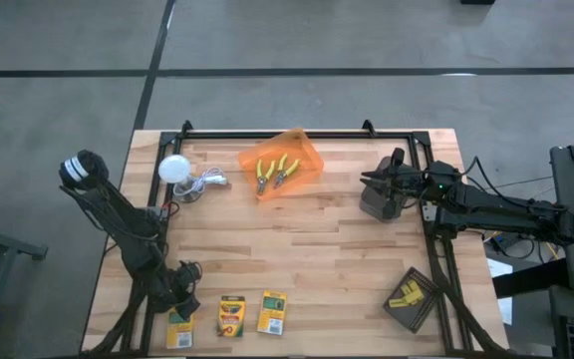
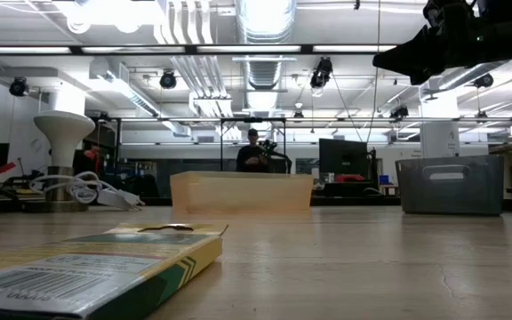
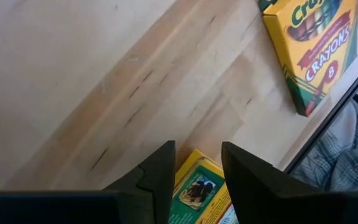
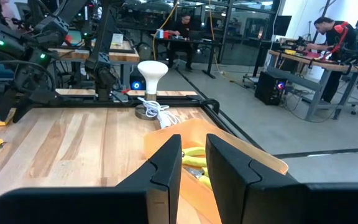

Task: Pick & Place School Supplies
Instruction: Put the crayon box into the light black bin

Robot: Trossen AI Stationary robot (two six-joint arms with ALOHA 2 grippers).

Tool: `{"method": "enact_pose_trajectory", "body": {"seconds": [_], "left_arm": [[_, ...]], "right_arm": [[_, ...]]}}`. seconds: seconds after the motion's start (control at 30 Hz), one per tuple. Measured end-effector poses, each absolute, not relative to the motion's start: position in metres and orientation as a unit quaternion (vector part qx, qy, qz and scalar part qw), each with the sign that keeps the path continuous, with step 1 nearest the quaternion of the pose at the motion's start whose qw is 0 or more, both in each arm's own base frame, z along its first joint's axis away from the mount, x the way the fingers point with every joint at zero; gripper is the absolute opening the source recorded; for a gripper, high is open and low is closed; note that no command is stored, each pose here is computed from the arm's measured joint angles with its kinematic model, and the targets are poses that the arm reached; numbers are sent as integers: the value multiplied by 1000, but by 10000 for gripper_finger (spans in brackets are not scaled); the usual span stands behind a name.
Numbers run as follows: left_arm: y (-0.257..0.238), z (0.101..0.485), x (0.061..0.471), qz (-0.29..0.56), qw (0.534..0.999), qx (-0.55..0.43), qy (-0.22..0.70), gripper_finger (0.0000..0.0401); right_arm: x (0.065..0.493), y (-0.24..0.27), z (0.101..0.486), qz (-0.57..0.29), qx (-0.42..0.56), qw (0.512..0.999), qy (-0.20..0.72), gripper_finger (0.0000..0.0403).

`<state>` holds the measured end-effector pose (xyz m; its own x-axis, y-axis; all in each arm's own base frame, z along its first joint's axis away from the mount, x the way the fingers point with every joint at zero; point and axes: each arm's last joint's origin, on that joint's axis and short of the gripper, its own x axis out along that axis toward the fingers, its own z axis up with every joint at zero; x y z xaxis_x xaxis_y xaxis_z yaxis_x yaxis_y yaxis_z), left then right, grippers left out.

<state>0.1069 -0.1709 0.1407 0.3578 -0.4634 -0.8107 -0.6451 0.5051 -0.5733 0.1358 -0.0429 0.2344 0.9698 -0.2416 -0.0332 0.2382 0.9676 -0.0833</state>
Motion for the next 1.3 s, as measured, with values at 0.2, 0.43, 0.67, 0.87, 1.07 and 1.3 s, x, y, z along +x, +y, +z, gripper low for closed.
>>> {"method": "enact_pose_trajectory", "body": {"seconds": [0.2,0.43,0.67,0.87,1.07,1.3], "left_arm": [[-170,138,105,68,655,-488,573,131],[-170,138,104,62,645,-483,589,128],[-170,138,104,59,640,-482,595,128],[-170,138,104,58,638,-482,597,107],[-170,138,103,59,637,-483,598,55],[-170,138,104,60,639,-484,595,7]], "right_arm": [[136,-43,234,-121,-39,992,21,68],[136,-43,234,-121,-39,992,22,68],[136,-43,234,-121,-39,992,22,68],[136,-43,234,-121,-39,992,21,68],[136,-43,234,-121,-39,992,22,68],[136,-43,234,-121,-39,992,22,68]]}}
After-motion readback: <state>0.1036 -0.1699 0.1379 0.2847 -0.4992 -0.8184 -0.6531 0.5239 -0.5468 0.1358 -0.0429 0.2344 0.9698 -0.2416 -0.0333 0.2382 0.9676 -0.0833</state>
